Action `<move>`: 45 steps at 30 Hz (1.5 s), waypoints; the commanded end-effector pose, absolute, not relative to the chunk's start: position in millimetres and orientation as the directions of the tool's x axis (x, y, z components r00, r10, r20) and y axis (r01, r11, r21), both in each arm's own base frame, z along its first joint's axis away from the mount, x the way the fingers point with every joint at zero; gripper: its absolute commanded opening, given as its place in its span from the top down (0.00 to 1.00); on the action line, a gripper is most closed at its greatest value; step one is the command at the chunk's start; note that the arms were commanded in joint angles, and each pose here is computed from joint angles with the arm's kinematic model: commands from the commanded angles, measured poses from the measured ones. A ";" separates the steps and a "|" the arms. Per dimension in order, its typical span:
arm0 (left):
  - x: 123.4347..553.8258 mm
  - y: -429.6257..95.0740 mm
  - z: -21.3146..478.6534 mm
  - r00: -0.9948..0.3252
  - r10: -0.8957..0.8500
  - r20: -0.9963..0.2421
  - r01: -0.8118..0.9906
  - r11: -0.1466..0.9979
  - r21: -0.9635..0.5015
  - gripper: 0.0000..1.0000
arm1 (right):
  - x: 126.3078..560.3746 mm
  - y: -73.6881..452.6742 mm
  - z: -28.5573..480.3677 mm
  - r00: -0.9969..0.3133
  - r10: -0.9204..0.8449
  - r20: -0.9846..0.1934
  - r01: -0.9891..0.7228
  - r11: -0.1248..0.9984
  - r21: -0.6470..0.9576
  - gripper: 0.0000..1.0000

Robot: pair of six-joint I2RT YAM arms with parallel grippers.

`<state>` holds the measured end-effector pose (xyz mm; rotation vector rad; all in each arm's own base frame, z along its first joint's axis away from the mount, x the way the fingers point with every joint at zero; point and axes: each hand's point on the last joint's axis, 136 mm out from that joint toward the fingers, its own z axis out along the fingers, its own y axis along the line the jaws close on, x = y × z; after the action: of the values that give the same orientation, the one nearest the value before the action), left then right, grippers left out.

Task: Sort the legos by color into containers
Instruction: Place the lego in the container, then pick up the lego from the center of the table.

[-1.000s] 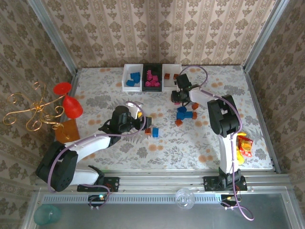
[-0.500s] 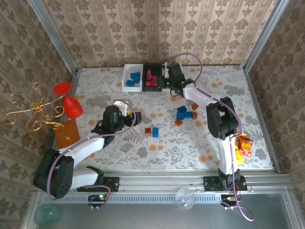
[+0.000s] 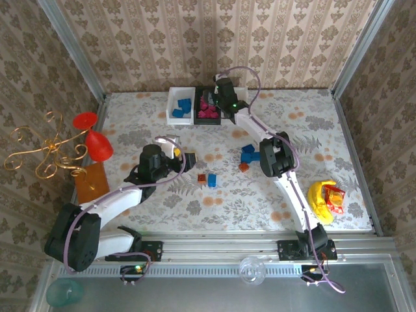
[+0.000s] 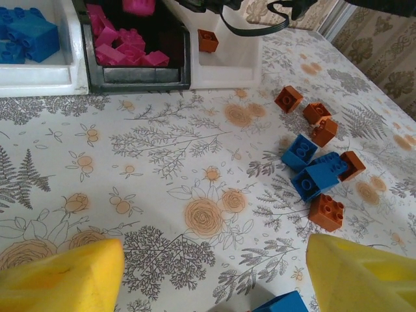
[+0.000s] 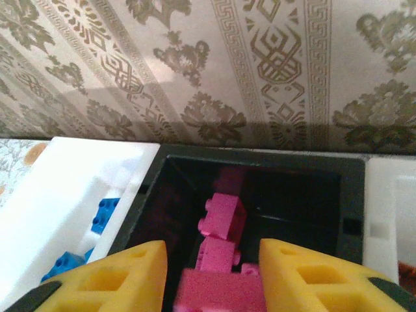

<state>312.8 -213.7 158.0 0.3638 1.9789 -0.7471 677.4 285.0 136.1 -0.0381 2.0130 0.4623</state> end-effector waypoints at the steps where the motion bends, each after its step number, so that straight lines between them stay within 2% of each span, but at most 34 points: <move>1: 310.6 -214.2 168.9 -0.469 -0.065 -0.881 0.559 0.750 -0.353 0.25 | 681.8 276.3 176.0 -0.417 0.169 -0.893 -0.223 0.933 0.281 0.52; 5: 309.2 -217.7 171.4 -0.470 -0.067 -0.880 0.574 0.734 -0.362 0.24 | 665.1 279.3 203.6 -0.426 0.147 -0.893 -0.275 0.919 0.283 0.39; 11: 302.0 -232.7 177.8 -0.470 -0.056 -0.881 0.629 0.679 -0.379 0.24 | 602.6 259.1 207.0 -0.467 0.096 -0.879 -0.301 0.917 0.260 0.31; 15: 295.2 -249.5 176.4 -0.464 -0.011 -0.886 0.673 0.646 -0.360 0.25 | 546.2 226.7 182.3 -0.531 0.036 -0.847 -0.267 0.941 0.208 0.28; 21: 287.3 -273.0 164.8 -0.471 0.079 -0.879 0.717 0.615 -0.329 0.25 | 465.5 182.4 128.9 -0.687 -0.030 -0.726 -0.189 0.972 0.140 0.25; 26: 295.4 -267.5 147.9 -0.519 0.142 -0.843 0.669 0.682 -0.298 0.25 | 419.9 168.9 93.2 -0.768 -0.030 -0.640 -0.153 0.979 0.137 0.24; 34: 297.2 -254.6 131.7 -0.599 0.207 -0.774 0.625 0.725 -0.289 0.25 | 371.7 212.5 100.3 -0.779 -0.069 -0.623 -0.244 0.949 0.200 0.23; 39: 274.6 -237.1 108.4 -0.667 0.241 -0.705 0.594 0.743 -0.308 0.27 | 350.4 205.7 109.7 -0.778 -0.058 -0.626 -0.253 0.940 0.227 0.22; 45: 239.1 -228.7 69.7 -0.632 0.427 -0.646 0.676 0.711 -0.192 0.27 | 343.3 192.9 113.0 -0.733 -0.043 -0.679 -0.250 0.945 0.210 0.22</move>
<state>256.3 -238.8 91.7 0.7134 2.2891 -0.6731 343.8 200.0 113.2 -0.2433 2.3987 0.3866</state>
